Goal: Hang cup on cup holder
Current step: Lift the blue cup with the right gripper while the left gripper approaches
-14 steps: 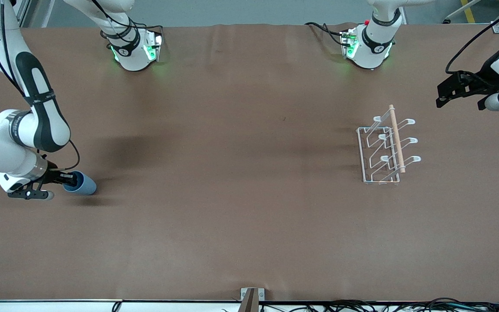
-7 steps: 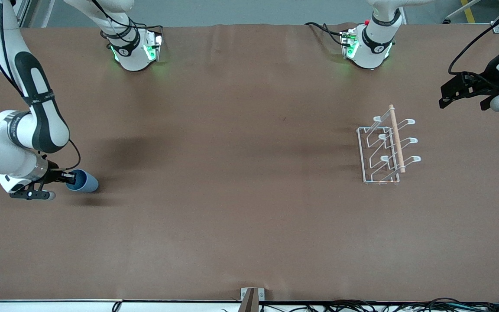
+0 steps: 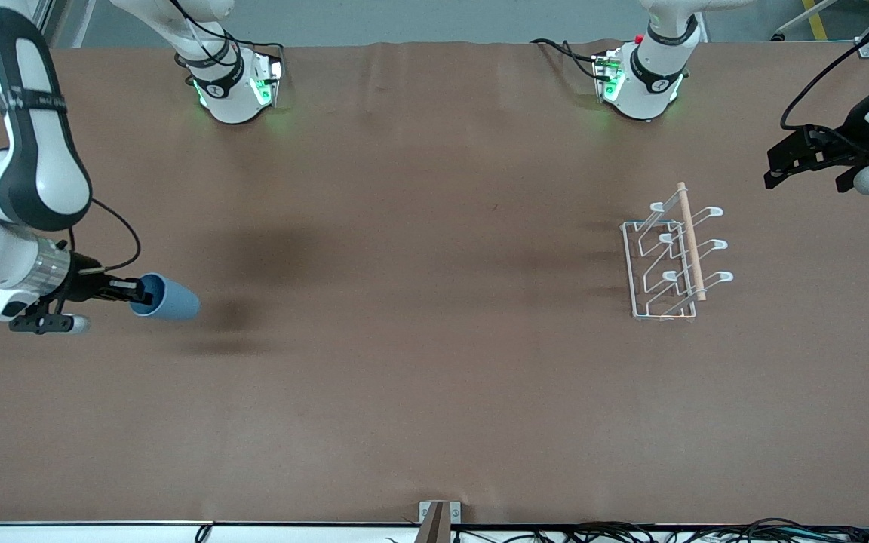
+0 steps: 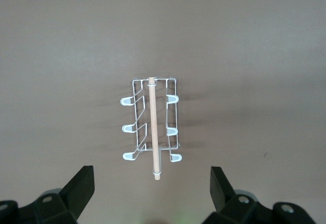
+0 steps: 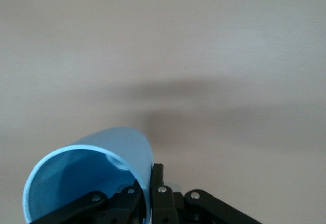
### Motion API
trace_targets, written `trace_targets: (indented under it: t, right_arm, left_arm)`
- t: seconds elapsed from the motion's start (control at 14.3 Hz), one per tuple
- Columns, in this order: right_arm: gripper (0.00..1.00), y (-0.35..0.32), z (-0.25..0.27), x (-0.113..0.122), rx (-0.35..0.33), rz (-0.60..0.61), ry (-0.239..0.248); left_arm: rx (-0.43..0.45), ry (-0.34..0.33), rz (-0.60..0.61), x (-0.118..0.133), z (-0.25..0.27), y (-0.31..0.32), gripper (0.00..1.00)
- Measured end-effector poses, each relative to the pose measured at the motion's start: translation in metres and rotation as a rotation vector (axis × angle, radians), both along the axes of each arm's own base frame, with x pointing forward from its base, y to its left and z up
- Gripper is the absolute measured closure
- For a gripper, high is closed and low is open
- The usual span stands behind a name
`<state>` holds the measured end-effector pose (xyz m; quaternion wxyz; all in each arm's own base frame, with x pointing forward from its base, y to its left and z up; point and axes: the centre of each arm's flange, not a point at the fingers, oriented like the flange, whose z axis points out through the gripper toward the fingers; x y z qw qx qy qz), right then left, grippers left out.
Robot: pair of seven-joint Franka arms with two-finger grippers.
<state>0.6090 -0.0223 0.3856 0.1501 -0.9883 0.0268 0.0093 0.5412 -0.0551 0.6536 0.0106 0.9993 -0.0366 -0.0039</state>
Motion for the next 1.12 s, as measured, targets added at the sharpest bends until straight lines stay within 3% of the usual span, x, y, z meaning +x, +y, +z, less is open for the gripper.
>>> trace_targets:
  t: [0.35,0.56,0.91,1.12]
  right_arm:
    - [0.95,0.106,0.016,-0.006,0.284,0.001,0.017]
    - [0.95,0.157,0.028,-0.009,0.410,0.024,0.043]
    - [0.95,0.222,0.024,-0.003,0.723,-0.049,0.134]
    - [0.95,0.243,0.014,-0.003,0.880,-0.066,0.238]
  left_arm:
    - [-0.006,0.002,-0.032,-0.002,0.000,-0.015,0.00]
    - [-0.015,-0.003,-0.146,-0.007,-0.005,-0.077,0.00]
    - [-0.047,-0.066,-0.351,-0.021,-0.024,-0.198,0.00]
    - [-0.087,-0.131,-0.433,-0.021,-0.041,-0.256,0.00]
